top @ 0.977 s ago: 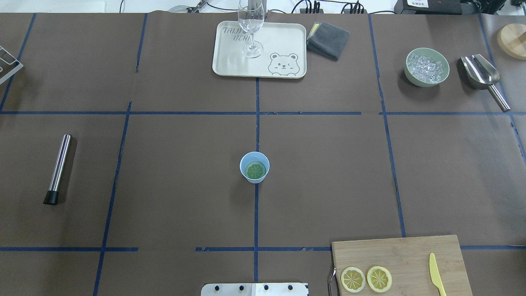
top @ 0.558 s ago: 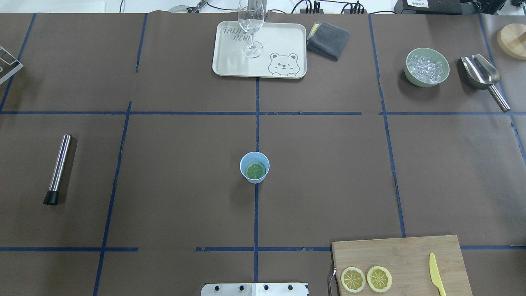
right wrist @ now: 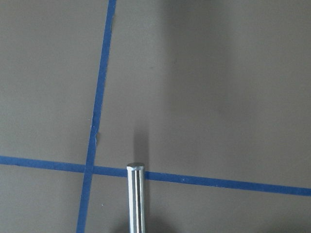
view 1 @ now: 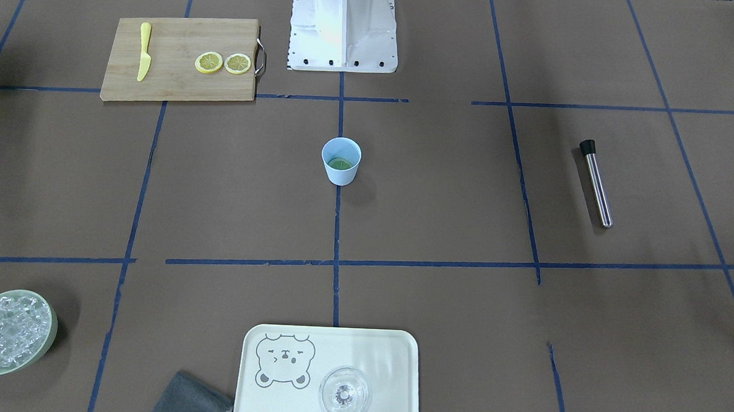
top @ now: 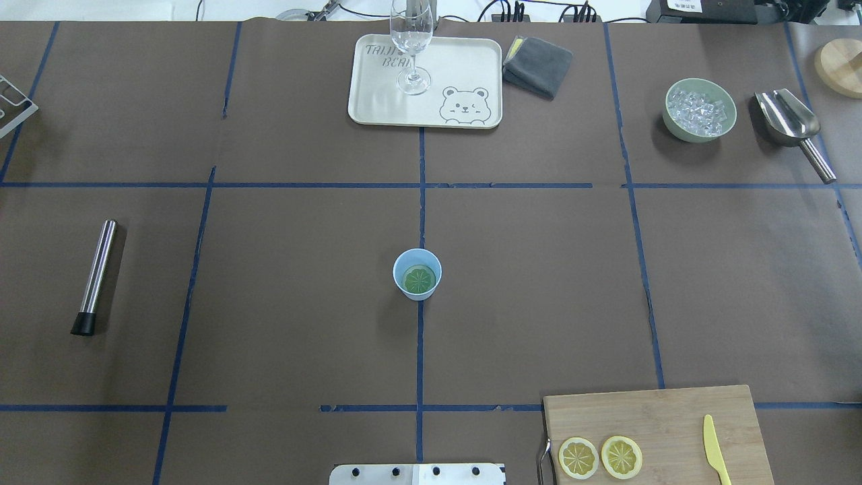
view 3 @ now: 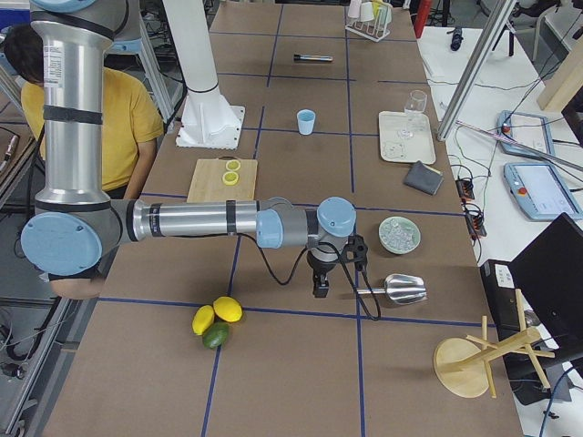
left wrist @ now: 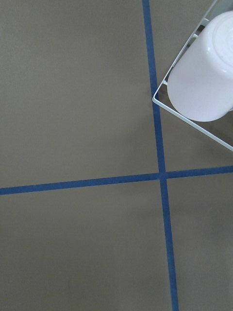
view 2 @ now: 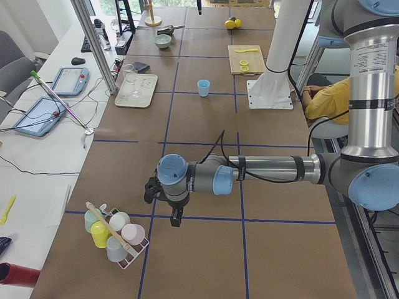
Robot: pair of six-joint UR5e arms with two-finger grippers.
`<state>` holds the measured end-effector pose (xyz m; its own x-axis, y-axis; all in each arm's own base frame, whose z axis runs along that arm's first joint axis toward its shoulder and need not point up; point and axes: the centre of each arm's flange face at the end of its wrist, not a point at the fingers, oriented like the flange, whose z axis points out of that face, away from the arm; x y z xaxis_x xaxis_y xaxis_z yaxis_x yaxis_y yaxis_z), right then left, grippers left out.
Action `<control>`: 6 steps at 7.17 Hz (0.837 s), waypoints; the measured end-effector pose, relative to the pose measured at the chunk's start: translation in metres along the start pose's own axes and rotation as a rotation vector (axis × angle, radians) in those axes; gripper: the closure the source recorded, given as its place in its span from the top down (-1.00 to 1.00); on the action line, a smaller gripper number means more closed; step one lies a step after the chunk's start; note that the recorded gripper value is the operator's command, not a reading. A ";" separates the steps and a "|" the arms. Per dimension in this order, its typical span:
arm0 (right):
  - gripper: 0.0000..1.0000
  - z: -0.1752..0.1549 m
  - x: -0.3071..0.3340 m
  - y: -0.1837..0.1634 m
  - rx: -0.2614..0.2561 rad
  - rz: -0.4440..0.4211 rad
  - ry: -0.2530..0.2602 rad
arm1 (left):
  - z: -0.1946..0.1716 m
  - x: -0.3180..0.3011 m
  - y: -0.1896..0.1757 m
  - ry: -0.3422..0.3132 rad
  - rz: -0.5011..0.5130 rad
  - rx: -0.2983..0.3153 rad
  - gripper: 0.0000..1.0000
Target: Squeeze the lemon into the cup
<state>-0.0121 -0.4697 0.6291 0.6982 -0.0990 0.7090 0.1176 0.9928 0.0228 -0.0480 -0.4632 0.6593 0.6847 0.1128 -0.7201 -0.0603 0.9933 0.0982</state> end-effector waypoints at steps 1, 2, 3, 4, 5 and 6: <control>1.00 0.000 0.000 0.000 0.001 0.000 0.001 | 0.000 0.001 0.000 0.006 0.001 0.002 1.00; 1.00 -0.001 0.000 -0.001 0.003 0.001 0.004 | 0.001 0.001 0.001 0.016 0.000 0.001 1.00; 1.00 0.000 0.001 -0.001 0.002 0.006 0.008 | 0.002 0.001 0.002 0.024 -0.001 0.000 1.00; 1.00 -0.001 0.001 -0.001 0.003 0.009 0.010 | 0.001 0.001 0.002 0.027 0.004 0.005 1.00; 1.00 -0.002 0.001 -0.002 0.005 0.008 0.011 | 0.001 0.002 0.001 0.028 0.011 0.012 1.00; 1.00 -0.002 0.000 -0.003 0.007 0.007 0.012 | 0.001 0.002 0.001 0.028 0.014 0.015 1.00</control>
<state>-0.0110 -0.4731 0.6275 0.7073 -0.0925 0.7008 0.1078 0.9939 0.0224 -0.0460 -0.4616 0.6585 0.6630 0.1270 -0.7377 -0.0583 0.9913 0.1183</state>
